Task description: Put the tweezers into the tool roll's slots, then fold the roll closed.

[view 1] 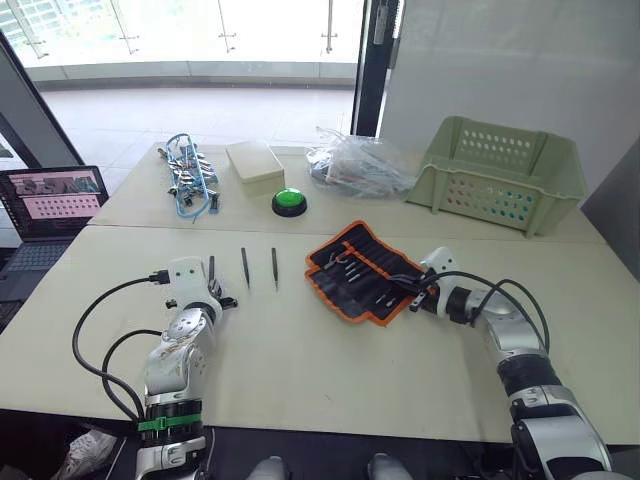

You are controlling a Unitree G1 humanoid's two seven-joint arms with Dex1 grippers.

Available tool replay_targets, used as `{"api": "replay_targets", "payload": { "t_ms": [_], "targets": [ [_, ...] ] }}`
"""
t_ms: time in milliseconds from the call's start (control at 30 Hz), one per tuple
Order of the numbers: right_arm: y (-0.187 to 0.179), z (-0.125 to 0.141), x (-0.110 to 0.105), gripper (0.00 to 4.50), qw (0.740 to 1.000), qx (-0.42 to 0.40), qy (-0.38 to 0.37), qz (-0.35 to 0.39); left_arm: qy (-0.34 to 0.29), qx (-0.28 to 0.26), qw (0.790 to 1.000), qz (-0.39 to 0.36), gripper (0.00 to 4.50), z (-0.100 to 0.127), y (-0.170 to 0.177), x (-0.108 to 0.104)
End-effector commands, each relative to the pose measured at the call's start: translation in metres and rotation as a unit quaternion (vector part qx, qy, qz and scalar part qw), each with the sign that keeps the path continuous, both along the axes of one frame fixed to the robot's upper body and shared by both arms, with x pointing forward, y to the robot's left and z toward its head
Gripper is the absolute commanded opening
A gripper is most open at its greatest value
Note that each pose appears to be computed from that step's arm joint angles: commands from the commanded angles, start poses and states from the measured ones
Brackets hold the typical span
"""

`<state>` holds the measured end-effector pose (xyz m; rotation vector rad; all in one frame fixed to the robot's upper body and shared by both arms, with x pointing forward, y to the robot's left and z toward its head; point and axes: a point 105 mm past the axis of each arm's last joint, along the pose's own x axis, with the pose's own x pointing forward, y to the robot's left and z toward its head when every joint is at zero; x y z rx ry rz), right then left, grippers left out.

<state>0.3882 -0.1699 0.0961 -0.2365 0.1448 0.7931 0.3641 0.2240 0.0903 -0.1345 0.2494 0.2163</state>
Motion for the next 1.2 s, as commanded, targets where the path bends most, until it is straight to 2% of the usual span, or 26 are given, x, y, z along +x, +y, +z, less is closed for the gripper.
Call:
{"api": "replay_targets", "payload": {
  "t_ms": [33, 267, 433, 533, 733, 867, 1000, 1100, 1200],
  "targets": [
    [0.002, -0.004, -0.002, 0.0, 1.0, -0.001, 0.004, 0.0, 0.011, -0.003, 1.0, -0.008, 0.01, -0.005, -0.004, 0.001],
    [0.002, -0.004, -0.002, 0.0, 1.0, 0.0, 0.002, -0.005, -0.004, 0.02, 1.0, -0.002, 0.01, 0.004, 0.003, 0.001],
    [-0.001, -0.001, 0.0, 0.0, 1.0, 0.003, -0.003, -0.011, -0.037, 0.035, 0.999, -0.004, 0.01, 0.021, 0.006, 0.001],
    [-0.005, 0.007, 0.002, 0.0, 1.0, 0.01, -0.017, -0.017, -0.071, 0.046, 0.996, -0.031, 0.01, 0.04, 0.001, 0.003],
    [-0.012, 0.012, 0.004, 0.0, 0.999, 0.009, -0.025, -0.027, -0.099, 0.034, 0.984, -0.143, 0.01, 0.053, -0.029, 0.006],
    [-0.016, 0.01, 0.003, 0.0, 0.999, 0.003, -0.022, -0.03, -0.112, 0.03, 0.948, -0.297, 0.01, 0.073, -0.087, 0.001],
    [-0.02, 0.01, 0.002, 0.0, 0.999, 0.002, -0.022, -0.037, -0.111, 0.028, 0.908, -0.404, 0.01, 0.091, -0.134, -0.007],
    [-0.019, 0.011, 0.003, 0.0, 0.999, 0.004, -0.024, -0.037, -0.093, 0.036, 0.886, -0.453, 0.01, 0.094, -0.157, -0.009],
    [-0.019, 0.011, 0.003, 0.0, 0.999, 0.006, -0.025, -0.039, -0.038, 0.035, 0.869, -0.492, 0.01, 0.083, -0.179, -0.007]
  ]
}}
